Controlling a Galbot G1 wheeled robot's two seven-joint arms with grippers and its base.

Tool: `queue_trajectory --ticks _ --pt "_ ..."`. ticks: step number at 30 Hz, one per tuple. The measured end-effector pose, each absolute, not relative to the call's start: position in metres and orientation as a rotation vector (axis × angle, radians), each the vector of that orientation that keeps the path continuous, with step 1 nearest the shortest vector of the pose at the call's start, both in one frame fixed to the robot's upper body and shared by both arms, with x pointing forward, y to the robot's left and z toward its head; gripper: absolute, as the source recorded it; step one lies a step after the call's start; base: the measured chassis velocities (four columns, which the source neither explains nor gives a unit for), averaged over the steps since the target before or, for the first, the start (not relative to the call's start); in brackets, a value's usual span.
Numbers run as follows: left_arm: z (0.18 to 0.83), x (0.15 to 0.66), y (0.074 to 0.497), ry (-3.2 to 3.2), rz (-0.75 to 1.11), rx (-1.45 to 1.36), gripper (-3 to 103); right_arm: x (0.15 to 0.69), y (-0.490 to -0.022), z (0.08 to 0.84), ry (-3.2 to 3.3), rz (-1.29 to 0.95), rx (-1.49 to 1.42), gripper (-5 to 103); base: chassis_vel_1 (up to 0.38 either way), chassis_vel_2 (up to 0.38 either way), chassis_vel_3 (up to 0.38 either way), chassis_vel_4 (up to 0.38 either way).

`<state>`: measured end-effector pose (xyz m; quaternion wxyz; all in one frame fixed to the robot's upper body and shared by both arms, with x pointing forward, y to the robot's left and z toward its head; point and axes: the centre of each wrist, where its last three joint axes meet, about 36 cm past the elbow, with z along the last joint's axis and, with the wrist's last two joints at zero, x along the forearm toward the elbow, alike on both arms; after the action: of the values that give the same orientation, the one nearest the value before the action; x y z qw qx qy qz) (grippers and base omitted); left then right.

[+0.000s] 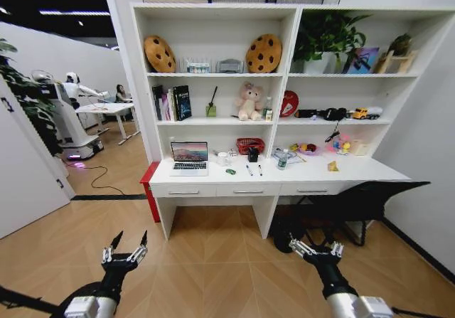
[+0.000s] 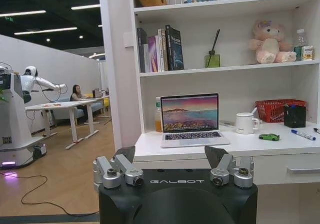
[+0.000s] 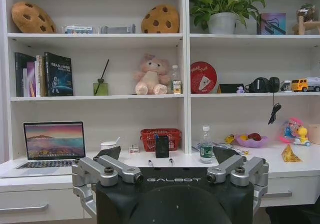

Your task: Organize the objects on the table.

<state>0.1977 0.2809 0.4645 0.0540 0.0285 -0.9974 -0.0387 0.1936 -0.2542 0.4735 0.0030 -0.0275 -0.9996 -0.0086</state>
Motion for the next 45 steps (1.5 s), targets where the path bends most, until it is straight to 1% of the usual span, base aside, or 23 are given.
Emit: queue_trajectory --ticks 3,13,32,45 --pt "0.4645 0.1970 0.2805 -3.034 -0.117 0.094 79 0.1941 -0.2533 0.4703 -3.139 -0.027 -0.087 100 0.000 0.000 0.000 0.000" --pt "0.4649 0.1948 0.2794 -3.039 -0.141 0.092 79 0.1937 -0.2526 0.4700 -3.153 -0.022 -0.093 100 -0.047 0.055 0.058 -0.038" --pt "0.4654 0.1939 0.2793 -3.053 -0.156 0.096 79 0.1913 -0.2500 0.4758 -3.188 -0.021 -0.087 100 -0.128 0.133 0.131 -0.125" --pt "0.4640 0.1943 0.2797 -3.050 -0.161 0.090 79 0.1908 -0.2504 0.4725 -3.200 -0.026 -0.093 100 -0.234 0.213 0.219 -0.224"
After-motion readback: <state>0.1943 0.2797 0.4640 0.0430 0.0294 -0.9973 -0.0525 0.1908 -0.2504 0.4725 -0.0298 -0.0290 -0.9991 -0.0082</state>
